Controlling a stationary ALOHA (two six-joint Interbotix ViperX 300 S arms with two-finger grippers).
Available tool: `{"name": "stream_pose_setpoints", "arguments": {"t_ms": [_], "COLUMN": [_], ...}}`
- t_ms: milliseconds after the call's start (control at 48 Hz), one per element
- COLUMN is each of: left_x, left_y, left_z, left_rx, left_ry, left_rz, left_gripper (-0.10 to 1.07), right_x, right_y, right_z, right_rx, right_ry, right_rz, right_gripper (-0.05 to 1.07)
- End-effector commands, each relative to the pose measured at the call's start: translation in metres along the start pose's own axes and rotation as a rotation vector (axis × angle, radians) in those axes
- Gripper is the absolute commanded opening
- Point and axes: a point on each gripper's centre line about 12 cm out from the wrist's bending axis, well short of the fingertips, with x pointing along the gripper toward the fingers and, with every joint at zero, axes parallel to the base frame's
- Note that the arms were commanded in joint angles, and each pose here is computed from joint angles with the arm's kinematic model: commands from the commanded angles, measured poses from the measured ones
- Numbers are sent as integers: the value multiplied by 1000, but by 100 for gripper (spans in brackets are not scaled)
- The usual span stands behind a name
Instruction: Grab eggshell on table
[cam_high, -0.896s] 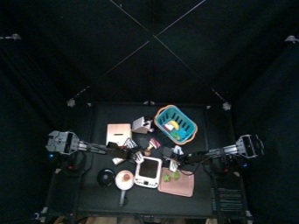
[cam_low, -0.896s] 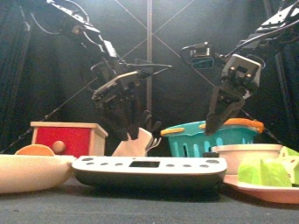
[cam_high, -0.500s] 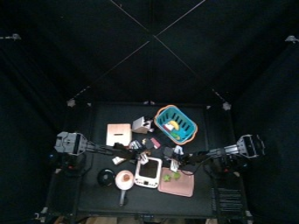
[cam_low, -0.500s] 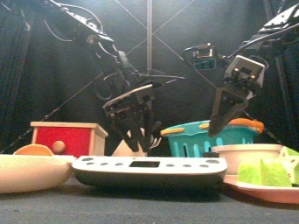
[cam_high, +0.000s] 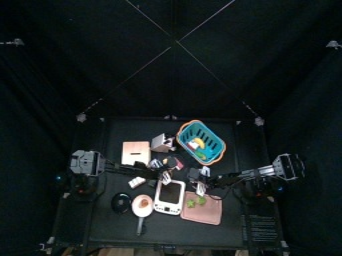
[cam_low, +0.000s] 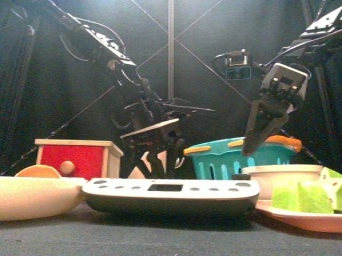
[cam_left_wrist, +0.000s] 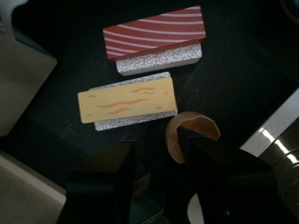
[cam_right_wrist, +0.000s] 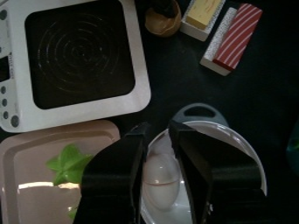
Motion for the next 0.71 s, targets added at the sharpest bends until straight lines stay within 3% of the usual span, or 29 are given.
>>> {"name": "stream_pose_setpoints", "arguments": {"t_ms": [0,312,688], "left_x": [-4,-9,-29], "left_y": [0,1,-1], "left_z": [14,18,23], "left_rx": [-17,-23,-35], "left_ry": [-40,-59,-91], "left_rz": [-21,-38,-67], "left_gripper": [72,44,41], "right_x": [-8,-8,-8], "right_y": [1,1,1], "right_z": [8,6,8], "right_rx": [11,13,8], "right_ry": [-37,-32,-35], "right_rz": [17,16,11], "right_gripper": [68,68,68]}}
